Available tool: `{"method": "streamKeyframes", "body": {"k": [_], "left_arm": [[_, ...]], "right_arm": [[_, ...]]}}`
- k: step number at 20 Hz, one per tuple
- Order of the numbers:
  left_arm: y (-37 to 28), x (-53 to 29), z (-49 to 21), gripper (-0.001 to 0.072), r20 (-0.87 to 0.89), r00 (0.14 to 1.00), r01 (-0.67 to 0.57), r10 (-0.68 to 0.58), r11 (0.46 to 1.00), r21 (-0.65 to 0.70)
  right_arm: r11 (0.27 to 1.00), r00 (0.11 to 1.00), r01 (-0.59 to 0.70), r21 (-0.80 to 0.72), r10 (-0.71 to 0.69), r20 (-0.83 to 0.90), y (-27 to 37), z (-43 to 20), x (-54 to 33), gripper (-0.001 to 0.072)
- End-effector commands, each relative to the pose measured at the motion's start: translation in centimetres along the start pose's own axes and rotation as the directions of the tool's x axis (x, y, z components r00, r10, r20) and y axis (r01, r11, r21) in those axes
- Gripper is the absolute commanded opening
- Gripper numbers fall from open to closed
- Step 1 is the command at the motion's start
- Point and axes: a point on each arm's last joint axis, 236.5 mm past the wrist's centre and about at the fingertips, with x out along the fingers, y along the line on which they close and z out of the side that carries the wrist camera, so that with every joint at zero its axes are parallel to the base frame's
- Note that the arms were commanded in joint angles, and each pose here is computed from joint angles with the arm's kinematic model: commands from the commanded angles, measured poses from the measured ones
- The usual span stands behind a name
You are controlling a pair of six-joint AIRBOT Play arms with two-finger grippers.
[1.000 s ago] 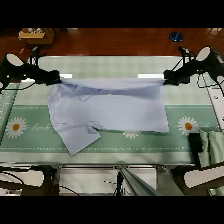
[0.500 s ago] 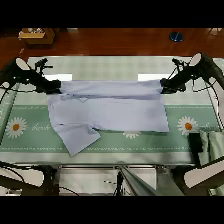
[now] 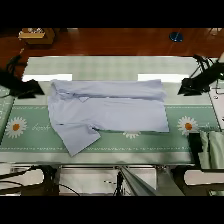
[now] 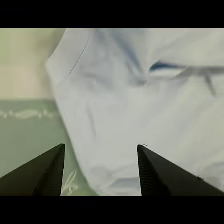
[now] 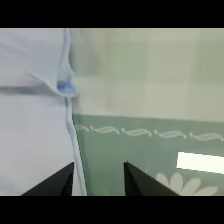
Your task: Fold the shirts.
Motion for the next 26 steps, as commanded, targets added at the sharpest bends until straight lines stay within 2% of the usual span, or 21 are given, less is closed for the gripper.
{"method": "streamKeyframes", "body": {"k": [1, 2, 4, 7, 14, 18, 19, 21, 23, 26], "left_arm": [[1.0, 0.4, -8.4, 0.0559, -0.041, 0.993, 0.102, -0.107, 0.987, -0.121], [0.3, 0.8, -10.5, 0.0559, -0.034, 0.985, 0.163, -0.171, 0.973, -0.162], [-0.3, 2.2, -14.0, 0.0559, -0.045, 0.973, 0.21, -0.226, 0.952, -0.224], [-1.2, 5.1, -18.0, 0.0559, -0.123, 0.958, 0.225, -0.261, 0.943, -0.245], [-1.9, 9.5, -18.1, 0.0558, -0.124, 0.965, 0.199, -0.23, 0.954, -0.224], [-3.7, 11.3, -15.2, 0.054, -0.038, 0.961, 0.256, -0.275, 0.93, -0.264], [-3.9, 11.7, -14.6, 0.0496, -0.02, 0.961, 0.261, -0.277, 0.927, -0.271], [-4.2, 12.4, -14.6, 0.033, -0.03, 0.96, 0.261, -0.28, 0.926, -0.274], [-4.4, 12.6, -15.6, 0.0019, -0.073, 0.954, 0.261, -0.291, 0.926, -0.273], [-4.8, 12.2, -16.7, 0.0018, -0.12, 0.942, 0.278, -0.315, 0.927, -0.251]], "right_arm": [[0.975, 0.979, -0.199, 0.1, 0.194, 0.06, 0.2, -3.1, 0.0, 0.0455], [0.96, 0.966, -0.257, 0.113, 0.25, 0.071, 0.6, -3.6, 0.3, 0.0475], [0.937, 0.944, -0.327, 0.123, 0.318, 0.089, 1.3, -4.0, 0.7, 0.0475], [0.934, 0.939, -0.338, 0.118, 0.327, 0.104, 1.6, -3.6, 0.9, 0.0475], [0.929, 0.935, -0.35, 0.119, 0.339, 0.101, 2.0, -3.7, 0.8, 0.0474], [0.924, 0.932, -0.363, 0.118, 0.357, 0.066, 2.4, -4.6, 0.7, 0.0474], [0.924, 0.932, -0.362, 0.118, 0.357, 0.069, 2.5, -4.6, 0.5, 0.0474], [0.926, 0.932, -0.361, 0.113, 0.353, 0.084, 2.6, -4.5, -0.1, 0.0474], [0.929, 0.933, -0.355, 0.103, 0.345, 0.101, 2.8, -4.5, -0.8, 0.0474], [0.95, 0.954, -0.298, 0.093, 0.295, 0.051, 1.8, -6.0, -0.8, 0.0475]]}}
